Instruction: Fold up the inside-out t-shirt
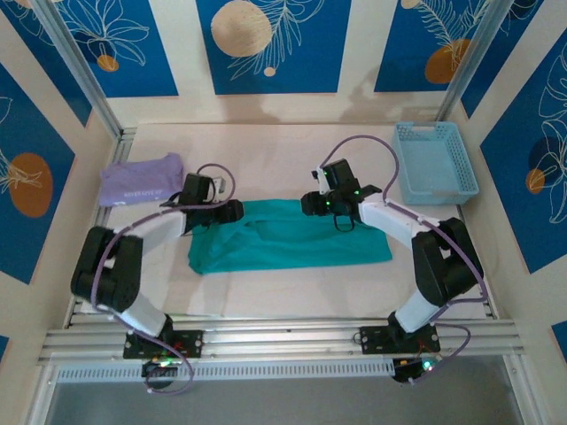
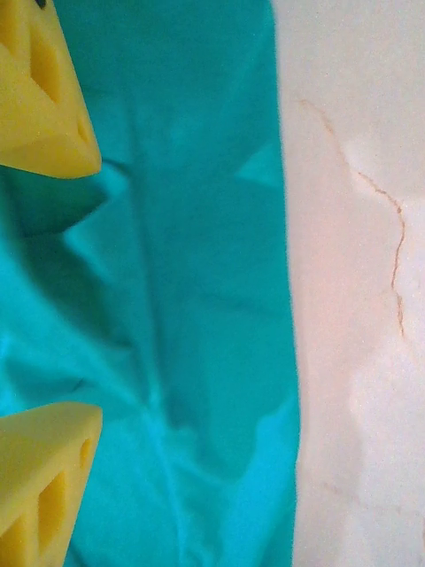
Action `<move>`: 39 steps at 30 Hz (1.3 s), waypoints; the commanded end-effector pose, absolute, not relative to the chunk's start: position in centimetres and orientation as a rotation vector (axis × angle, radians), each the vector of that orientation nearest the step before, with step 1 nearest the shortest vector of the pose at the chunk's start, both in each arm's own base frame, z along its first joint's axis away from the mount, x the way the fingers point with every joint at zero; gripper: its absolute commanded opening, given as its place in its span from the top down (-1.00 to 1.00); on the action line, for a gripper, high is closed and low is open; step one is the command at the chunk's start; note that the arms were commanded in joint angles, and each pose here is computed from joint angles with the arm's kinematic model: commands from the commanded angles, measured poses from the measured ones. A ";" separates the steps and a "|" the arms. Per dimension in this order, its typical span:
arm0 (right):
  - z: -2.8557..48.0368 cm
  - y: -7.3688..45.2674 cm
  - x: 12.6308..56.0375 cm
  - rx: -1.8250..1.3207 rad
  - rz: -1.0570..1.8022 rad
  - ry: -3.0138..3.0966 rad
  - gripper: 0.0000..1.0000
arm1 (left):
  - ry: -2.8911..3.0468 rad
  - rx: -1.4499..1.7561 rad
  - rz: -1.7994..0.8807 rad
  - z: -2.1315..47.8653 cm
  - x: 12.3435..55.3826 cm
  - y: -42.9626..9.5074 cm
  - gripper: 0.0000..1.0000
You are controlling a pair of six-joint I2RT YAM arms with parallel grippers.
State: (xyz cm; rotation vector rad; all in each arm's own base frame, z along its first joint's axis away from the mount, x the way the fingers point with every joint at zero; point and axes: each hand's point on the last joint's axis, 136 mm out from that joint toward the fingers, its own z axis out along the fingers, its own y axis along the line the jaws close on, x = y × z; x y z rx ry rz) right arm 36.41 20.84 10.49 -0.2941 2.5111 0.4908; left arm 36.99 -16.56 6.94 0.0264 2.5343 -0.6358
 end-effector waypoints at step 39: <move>11.4 9.9 34.3 0.070 0.370 2.574 -0.24 | 2.664 0.366 -0.869 4.8 27.4 -24.6 -0.27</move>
